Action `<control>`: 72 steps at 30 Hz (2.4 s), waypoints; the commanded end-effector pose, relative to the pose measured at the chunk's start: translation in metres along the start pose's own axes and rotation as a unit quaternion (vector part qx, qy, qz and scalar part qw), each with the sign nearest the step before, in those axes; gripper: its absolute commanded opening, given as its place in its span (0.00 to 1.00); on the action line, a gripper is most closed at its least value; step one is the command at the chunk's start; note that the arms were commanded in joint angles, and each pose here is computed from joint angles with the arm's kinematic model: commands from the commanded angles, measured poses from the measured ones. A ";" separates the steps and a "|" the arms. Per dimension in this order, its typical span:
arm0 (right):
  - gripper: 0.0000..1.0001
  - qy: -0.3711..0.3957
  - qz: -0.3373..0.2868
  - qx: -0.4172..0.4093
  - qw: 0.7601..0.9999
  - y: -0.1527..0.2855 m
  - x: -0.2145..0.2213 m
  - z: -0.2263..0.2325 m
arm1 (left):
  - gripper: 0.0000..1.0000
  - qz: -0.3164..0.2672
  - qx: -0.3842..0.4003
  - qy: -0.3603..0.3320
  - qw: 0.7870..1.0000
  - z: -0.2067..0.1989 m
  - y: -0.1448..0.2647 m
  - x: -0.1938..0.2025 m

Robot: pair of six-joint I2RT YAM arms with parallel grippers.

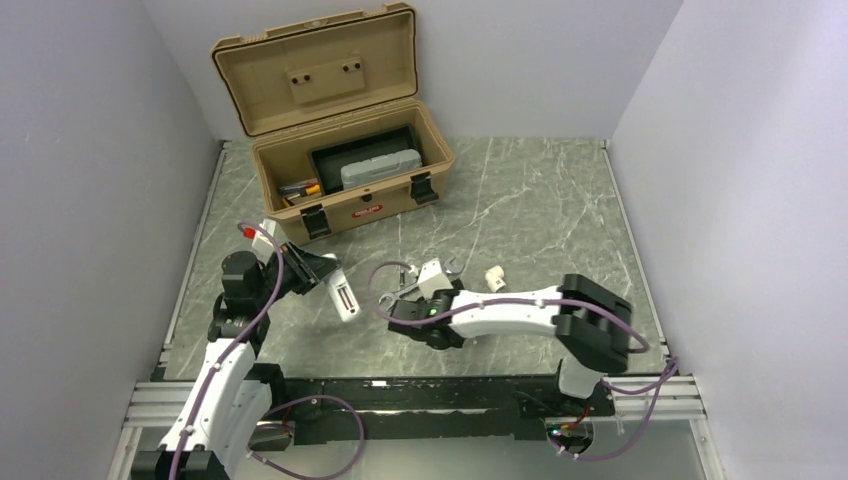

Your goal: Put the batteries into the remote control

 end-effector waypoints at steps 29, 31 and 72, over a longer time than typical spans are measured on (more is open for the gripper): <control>0.40 -0.429 0.077 -0.201 0.877 -0.042 0.030 -0.029 | 0.00 -0.020 0.027 -0.014 0.999 -0.007 -0.001 -0.016; 0.37 -0.424 0.082 -0.201 0.879 -0.044 0.031 -0.027 | 0.00 -0.019 0.027 -0.013 0.999 -0.007 -0.001 -0.015; 0.36 -0.247 0.132 -0.119 0.953 -0.041 0.077 -0.009 | 0.00 -0.015 0.029 -0.007 0.999 -0.003 0.000 -0.009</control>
Point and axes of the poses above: each gripper's point midway between its finger pads, its own y axis back along the fingers, its own z axis along the line the jaws close on, x = y × z, the point moved 3 cm from there along y, back along the fingers, and after that the axes turned 13 degrees about -y, right-handed, at the moved point
